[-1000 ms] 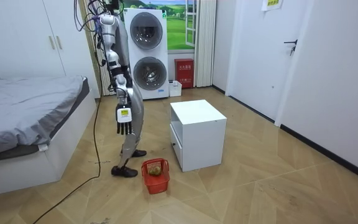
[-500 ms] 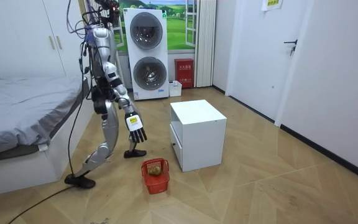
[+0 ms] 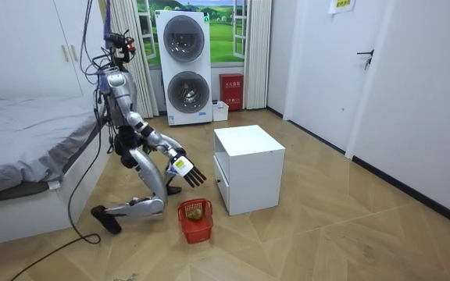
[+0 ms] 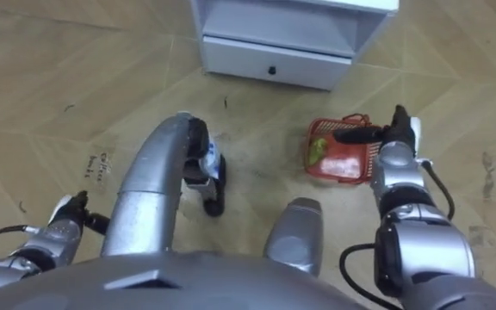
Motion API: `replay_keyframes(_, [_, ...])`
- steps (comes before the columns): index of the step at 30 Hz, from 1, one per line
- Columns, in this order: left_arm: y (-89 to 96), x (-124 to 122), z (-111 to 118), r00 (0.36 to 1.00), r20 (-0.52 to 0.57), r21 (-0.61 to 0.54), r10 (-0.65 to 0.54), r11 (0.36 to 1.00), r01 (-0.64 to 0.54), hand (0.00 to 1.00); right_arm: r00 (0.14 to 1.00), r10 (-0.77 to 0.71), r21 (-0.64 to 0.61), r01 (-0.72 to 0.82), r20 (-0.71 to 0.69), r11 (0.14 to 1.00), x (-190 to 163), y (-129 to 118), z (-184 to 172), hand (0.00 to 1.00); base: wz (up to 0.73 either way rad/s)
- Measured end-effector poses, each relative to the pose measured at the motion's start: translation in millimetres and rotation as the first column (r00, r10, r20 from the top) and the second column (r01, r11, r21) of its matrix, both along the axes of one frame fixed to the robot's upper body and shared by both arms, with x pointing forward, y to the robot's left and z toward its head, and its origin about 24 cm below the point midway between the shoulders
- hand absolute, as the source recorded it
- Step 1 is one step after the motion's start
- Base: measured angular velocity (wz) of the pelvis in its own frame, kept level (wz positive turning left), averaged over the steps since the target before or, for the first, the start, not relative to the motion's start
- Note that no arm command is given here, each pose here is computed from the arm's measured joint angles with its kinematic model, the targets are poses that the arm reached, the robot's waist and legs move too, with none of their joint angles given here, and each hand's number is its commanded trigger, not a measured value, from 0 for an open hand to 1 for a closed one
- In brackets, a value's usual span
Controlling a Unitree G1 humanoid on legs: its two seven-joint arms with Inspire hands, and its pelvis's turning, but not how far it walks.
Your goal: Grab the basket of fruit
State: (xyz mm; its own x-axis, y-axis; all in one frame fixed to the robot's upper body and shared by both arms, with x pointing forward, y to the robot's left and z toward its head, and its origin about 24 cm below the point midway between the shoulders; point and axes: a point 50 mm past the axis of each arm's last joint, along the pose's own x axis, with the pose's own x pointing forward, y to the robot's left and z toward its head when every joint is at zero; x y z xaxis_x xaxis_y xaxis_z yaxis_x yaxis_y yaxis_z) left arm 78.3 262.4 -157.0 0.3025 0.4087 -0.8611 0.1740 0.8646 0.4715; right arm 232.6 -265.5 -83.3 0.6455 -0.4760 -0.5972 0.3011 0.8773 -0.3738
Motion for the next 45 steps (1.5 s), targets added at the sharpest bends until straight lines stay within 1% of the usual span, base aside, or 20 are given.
replay_keyframes(1, [3.2, -6, 0, 1.000, 0.000, 0.020, 0.023, 1.000, -0.023, 0.00, 1.000, -0.006, -0.013, 0.006, 0.016, 1.000, 0, 0, 2, 0.00, 0.38])
replay_keyframes(3, [9.0, -5, 3, 1.000, 0.018, 0.064, 0.000, 0.998, -0.001, 0.00, 0.999, -0.018, -0.021, 0.019, 0.028, 1.000, 0, 1, 3, 0.00, 0.70])
replay_keyframes(6, [4.1, -14, 0, 1.000, 0.009, 0.056, -0.015, 0.998, 0.015, 0.00, 0.998, -0.014, -0.036, 0.016, 0.063, 0.999, 5, 1, 7, 0.00, 0.13])
replay_keyframes(8, [3.5, -32, -3, 0.999, -0.040, 0.050, -0.022, 0.998, 0.024, 0.00, 0.998, -0.004, -0.050, 0.007, 0.065, 0.999, 6, 3, 8, 0.00, -0.15])
replay_keyframes(11, [-3.5, -46, -6, 0.993, -0.087, 0.031, -0.073, 0.997, 0.076, 0.00, 0.996, 0.009, -0.104, 0.001, 0.093, 0.995, 8, -1, 15, 0.00, -0.03])
replay_keyframes(14, [-9.4, -53, -8, 0.989, -0.111, 0.010, -0.098, 0.995, 0.099, 0.00, 0.992, 0.025, -0.126, -0.009, 0.126, 0.992, 12, 2, 20, 0.00, -0.09])
replay_keyframes(18, [-13.4, -51, -9, 0.988, -0.105, 0.001, -0.113, 0.994, 0.114, 0.00, 0.988, 0.060, -0.150, -0.038, 0.141, 0.988, 15, 5, 22, 0.00, -0.03])
replay_keyframes(19, [-27.6, -47, -12, 0.988, -0.093, -0.035, -0.123, 0.992, 0.120, 0.00, 0.987, 0.069, -0.172, -0.043, 0.147, 0.984, 18, -1, 27, 0.00, -0.15])
replay_keyframes(20, [-33.9, -46, -13, 0.988, -0.086, -0.063, -0.131, 0.990, 0.125, 0.00, 0.987, 0.070, -0.174, -0.045, 0.142, 0.984, 17, -2, 26, 0.00, -0.14])
replay_keyframes(21, [-35.0, -45, -14, 0.987, -0.085, -0.071, -0.139, 0.989, 0.133, 0.00, 0.988, 0.070, -0.171, -0.046, 0.136, 0.984, 16, -1, 25, 0.00, 0.06])
replay_keyframes(31, [-38.3, -45, -15, 0.977, -0.100, -0.144, -0.189, 0.974, 0.174, 0.00, 0.990, 0.105, -0.190, -0.085, 0.097, 0.978, 13, -4, 21, 0.00, 0.03])
replay_keyframes(39, [-38.1, -39, -14, 0.972, -0.079, -0.148, -0.220, 0.967, 0.207, 0.00, 0.988, 0.145, -0.170, -0.135, 0.052, 0.976, 9, -4, 16, 0.00, 0.00])
replay_keyframes(45, [-39.9, -34, -13, 0.972, -0.062, -0.162, -0.229, 0.963, 0.216, 0.00, 0.989, 0.145, -0.154, -0.141, 0.015, 0.978, 3, -13, 12, 0.00, 0.00])
